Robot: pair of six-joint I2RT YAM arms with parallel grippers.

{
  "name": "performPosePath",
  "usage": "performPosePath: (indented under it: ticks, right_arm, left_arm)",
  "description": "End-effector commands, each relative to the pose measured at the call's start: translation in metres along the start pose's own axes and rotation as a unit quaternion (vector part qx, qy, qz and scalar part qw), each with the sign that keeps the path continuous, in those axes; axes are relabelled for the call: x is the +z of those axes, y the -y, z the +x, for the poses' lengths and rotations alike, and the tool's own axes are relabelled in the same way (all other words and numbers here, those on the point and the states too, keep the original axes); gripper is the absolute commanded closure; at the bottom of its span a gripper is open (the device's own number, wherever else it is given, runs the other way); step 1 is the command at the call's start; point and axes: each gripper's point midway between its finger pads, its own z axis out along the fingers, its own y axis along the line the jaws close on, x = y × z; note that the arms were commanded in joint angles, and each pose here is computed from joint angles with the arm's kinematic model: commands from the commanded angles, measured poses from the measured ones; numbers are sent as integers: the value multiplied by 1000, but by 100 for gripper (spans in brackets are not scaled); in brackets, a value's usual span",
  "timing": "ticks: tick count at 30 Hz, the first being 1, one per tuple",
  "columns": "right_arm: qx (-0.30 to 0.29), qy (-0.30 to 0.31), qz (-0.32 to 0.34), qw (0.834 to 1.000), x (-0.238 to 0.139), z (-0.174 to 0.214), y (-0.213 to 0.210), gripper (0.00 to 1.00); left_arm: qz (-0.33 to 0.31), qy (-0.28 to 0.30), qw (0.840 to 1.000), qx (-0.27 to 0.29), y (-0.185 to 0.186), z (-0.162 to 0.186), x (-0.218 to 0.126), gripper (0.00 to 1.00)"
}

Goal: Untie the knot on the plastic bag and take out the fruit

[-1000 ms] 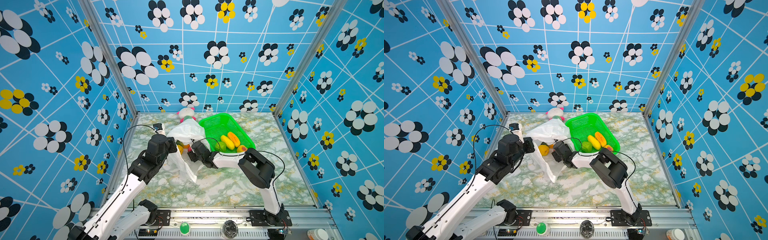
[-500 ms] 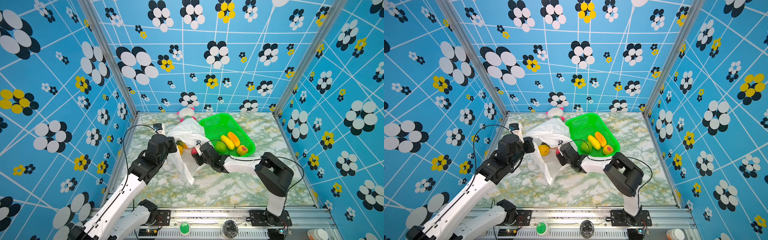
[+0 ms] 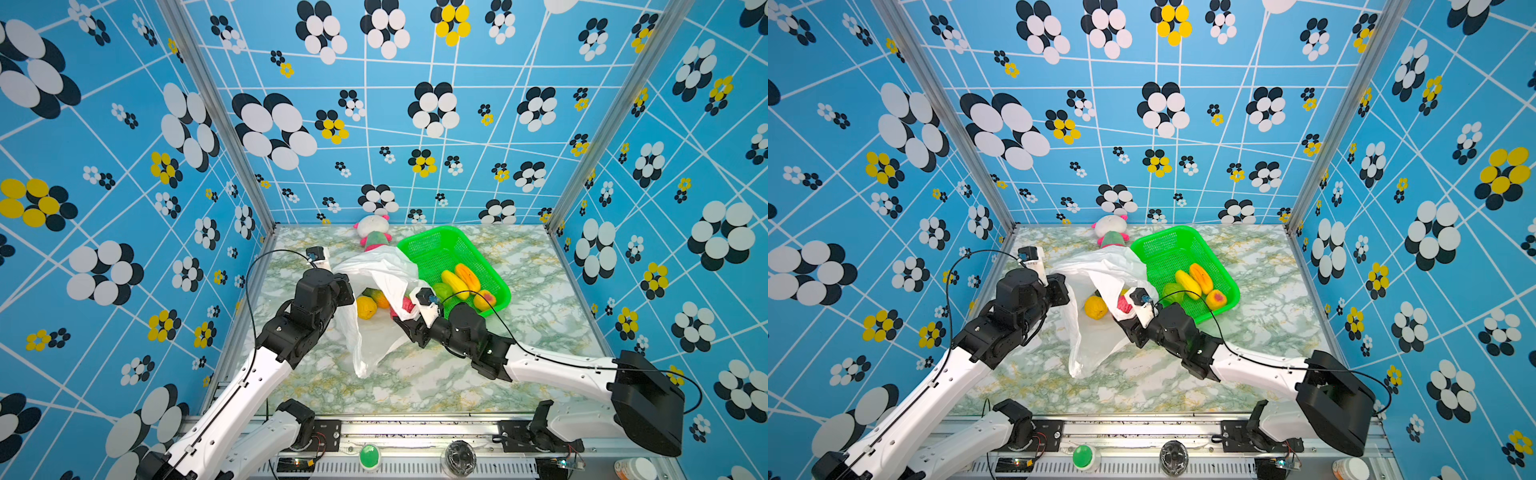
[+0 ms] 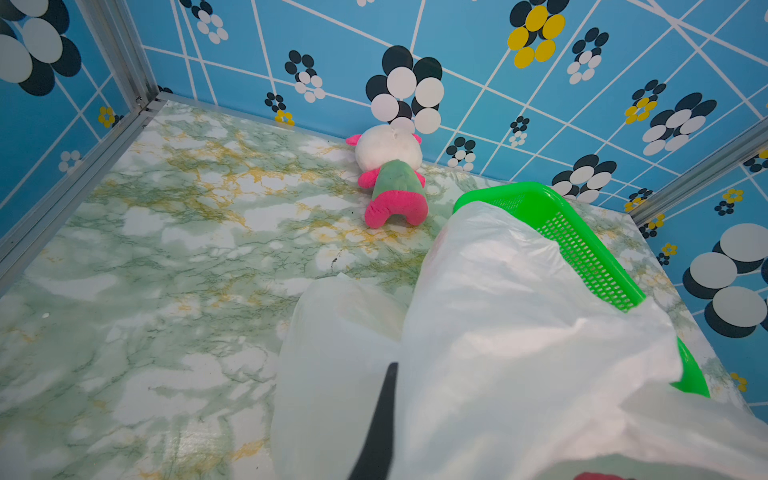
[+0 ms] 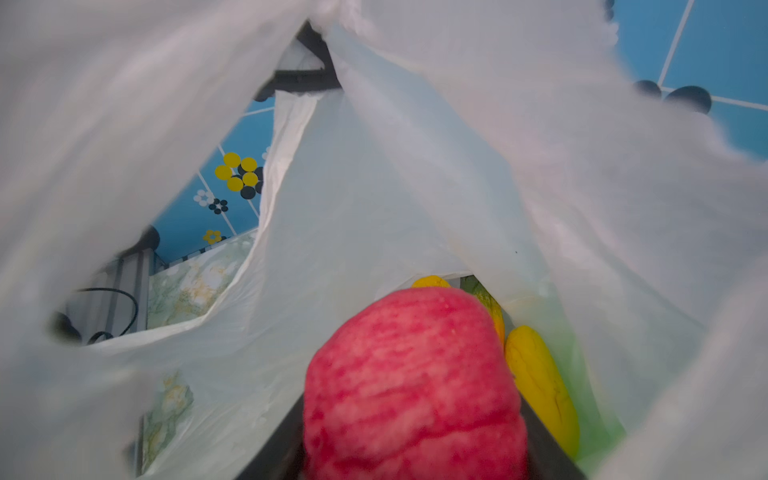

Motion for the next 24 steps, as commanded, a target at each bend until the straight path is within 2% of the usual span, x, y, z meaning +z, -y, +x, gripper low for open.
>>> performPosePath:
  ticks: [1,5,8,12,15,19,24]
  right_arm:
    - [4,81,15,997,-25,-31,6,71]
    - [18,120,54,991,-54,-40,27,74]
    - [42,129,123,983,-71,-39,59,77]
    - [93,118,223,963,-86,-25,111,78]
    - [146,101,277,944,-94,-8,149,79]
    - [206,70,315,924,-96,19,187,79]
    - [267,-25,361,893,-81,63,229,77]
  left_arm:
    - [-9,3,1000,-3,-4,-3,-1,96]
    - [-10,4,1000,-3,-4,-3,-1,96]
    - [-11,4,1000,-3,-5,-3,-2,96]
    - [-12,7,1000,-3,-5,-5,-3,96]
    - [-12,7,1000,-4,-5,-5,-3,96]
    - [-12,7,1000,-4,-5,-4,-3,96]
    - [-11,7,1000,-4,-5,-5,-4,95]
